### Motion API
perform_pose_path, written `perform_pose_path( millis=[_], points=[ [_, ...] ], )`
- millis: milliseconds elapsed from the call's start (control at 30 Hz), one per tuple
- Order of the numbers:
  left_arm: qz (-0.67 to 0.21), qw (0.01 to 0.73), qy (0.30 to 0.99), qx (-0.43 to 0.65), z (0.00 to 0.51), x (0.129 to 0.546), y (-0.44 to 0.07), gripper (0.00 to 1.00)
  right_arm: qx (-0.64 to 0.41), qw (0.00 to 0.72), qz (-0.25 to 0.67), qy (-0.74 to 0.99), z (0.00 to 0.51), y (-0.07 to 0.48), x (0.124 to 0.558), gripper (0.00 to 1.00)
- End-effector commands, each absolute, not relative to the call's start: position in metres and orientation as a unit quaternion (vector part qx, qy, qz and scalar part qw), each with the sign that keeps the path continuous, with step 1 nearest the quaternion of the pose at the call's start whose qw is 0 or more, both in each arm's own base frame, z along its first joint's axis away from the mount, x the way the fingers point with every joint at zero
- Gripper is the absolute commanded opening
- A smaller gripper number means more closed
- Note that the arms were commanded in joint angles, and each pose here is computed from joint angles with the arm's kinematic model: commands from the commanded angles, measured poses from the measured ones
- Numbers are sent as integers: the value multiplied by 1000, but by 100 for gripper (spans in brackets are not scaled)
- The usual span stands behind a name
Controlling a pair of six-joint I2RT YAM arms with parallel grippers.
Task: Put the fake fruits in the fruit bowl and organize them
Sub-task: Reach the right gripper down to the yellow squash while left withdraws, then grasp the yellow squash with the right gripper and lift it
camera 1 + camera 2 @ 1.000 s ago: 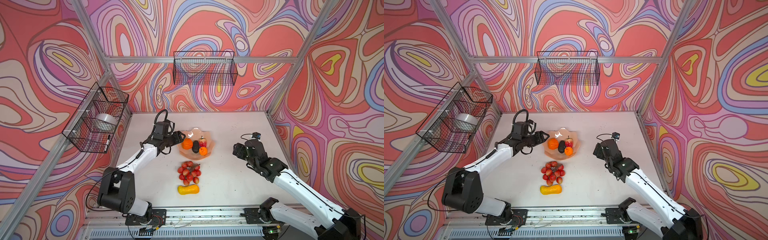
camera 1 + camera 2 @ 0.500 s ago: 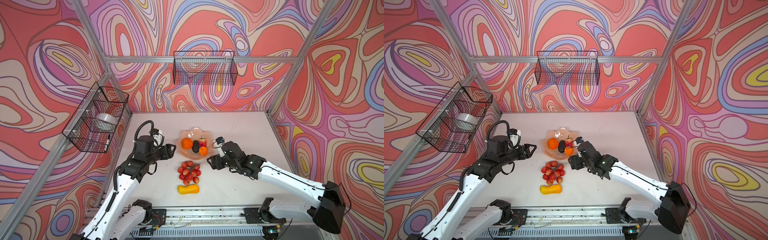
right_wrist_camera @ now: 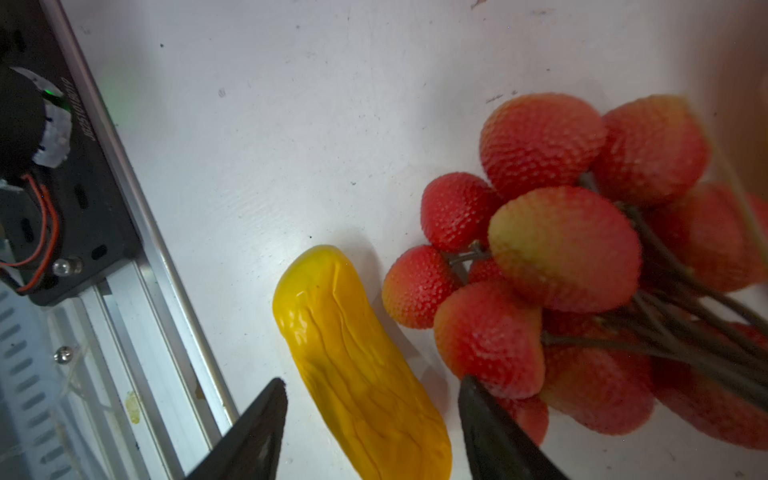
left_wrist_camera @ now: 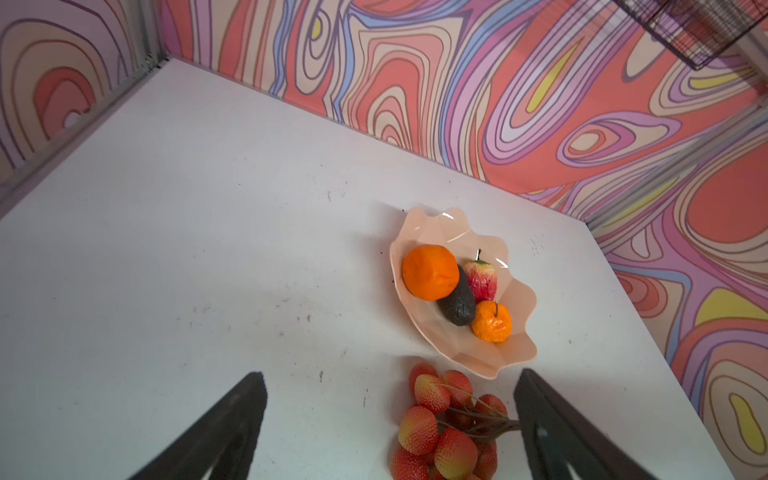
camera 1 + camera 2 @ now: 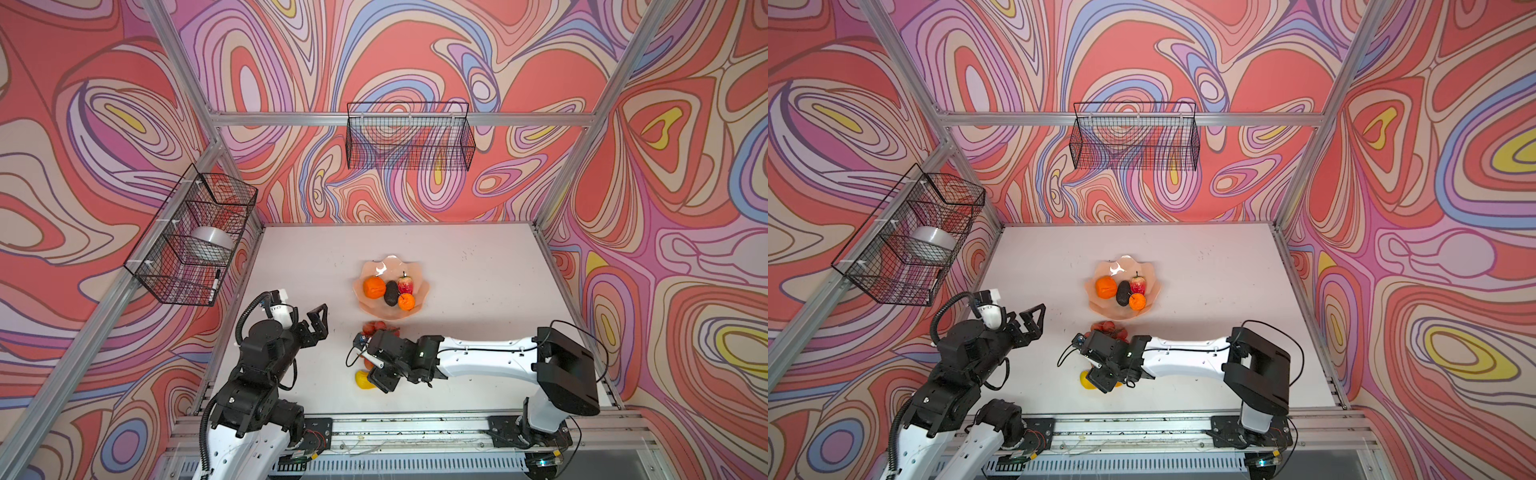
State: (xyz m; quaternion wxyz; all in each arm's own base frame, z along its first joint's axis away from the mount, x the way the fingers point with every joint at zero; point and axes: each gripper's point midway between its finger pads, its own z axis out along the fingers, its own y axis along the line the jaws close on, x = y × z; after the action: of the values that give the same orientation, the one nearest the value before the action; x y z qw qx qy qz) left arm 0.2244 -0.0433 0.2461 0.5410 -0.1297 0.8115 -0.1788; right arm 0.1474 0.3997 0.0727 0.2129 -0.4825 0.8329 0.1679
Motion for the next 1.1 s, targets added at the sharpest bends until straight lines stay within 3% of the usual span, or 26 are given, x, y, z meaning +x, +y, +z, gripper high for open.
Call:
perform_pose_path(
  millis=[0,500,633,833,933,1067],
  points=[
    [-140,553,803,-172,243,222,-22,96,-500,233,148,821,77,409,156,69],
    [-123,550,807,-175,243,222,-18,98,-528,199,113,818,44,408,136,60],
    [-122,551,807,-173,244,222,-18,98,-527,186,108,822,34,408,131,52],
    [-126,551,806,-175,243,222,-18,99,-515,185,105,831,29,411,132,48],
    [-128,551,806,-174,244,222,-19,98,-502,193,114,835,37,415,133,37],
    [-127,554,805,-172,246,220,-18,98,-466,238,159,837,87,419,137,27]
  ],
)
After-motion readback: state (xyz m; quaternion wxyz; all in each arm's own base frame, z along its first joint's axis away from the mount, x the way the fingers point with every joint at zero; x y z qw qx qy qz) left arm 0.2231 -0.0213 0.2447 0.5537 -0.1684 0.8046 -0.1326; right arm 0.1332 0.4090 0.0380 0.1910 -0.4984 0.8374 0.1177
